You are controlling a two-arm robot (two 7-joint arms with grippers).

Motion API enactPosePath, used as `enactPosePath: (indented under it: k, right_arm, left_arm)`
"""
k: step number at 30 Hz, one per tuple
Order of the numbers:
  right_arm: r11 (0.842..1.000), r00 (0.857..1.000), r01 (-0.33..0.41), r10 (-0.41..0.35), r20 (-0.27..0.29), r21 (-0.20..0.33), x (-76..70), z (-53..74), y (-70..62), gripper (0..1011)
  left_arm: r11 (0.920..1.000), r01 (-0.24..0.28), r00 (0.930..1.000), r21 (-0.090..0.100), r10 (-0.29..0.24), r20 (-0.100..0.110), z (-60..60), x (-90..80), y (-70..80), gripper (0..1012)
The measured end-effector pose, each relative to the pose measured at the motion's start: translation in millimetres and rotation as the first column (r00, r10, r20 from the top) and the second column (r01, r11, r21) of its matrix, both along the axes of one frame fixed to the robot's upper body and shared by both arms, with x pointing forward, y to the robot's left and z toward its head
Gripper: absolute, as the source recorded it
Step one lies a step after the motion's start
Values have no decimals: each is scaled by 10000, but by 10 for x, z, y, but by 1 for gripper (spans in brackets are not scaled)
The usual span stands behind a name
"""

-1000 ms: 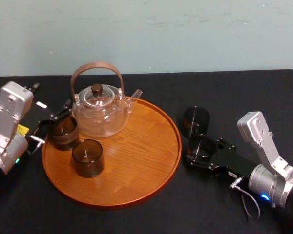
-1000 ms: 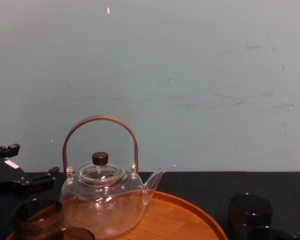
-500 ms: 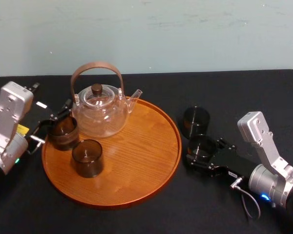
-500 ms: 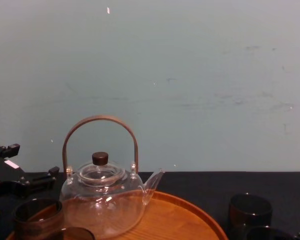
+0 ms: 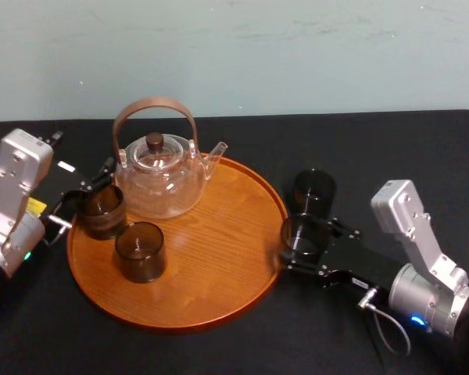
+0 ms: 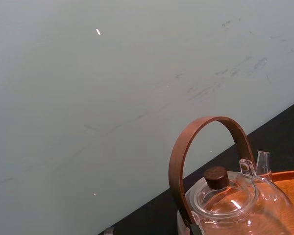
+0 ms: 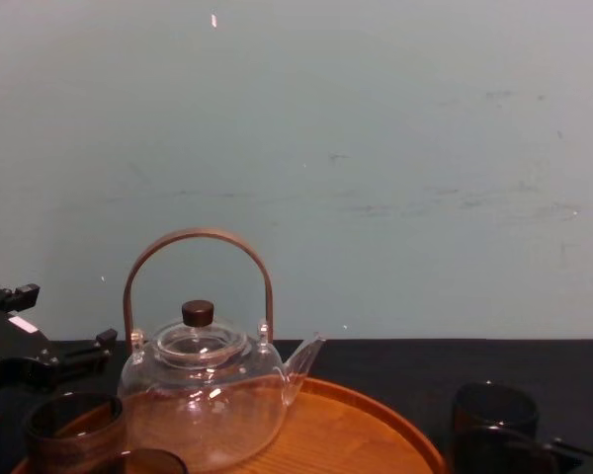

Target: Pick up the glass from the table and place it on the tray.

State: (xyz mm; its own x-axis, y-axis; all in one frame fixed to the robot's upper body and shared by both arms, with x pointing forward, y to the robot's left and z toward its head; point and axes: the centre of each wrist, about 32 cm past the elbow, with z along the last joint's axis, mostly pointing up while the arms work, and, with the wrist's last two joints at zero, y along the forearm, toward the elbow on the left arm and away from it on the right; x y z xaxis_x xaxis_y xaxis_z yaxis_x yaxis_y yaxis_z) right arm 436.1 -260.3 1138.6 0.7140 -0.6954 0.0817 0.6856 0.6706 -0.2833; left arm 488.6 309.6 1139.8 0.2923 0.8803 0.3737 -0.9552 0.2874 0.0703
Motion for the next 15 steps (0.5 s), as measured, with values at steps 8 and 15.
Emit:
enactPosePath:
  k: [8, 15]
  right_arm:
    - [9974, 9972, -722, 722, 198, -7, -17, 42, 250, 904]
    - [9946, 9945, -1028, 1030, 201, -118, 65, 13, 455, 904]
  left_arm:
    - [10000, 0, 10000, 0, 0, 0, 0, 0, 0, 1001]
    - [10000, 0, 10000, 0, 0, 1, 0, 0, 0, 1001]
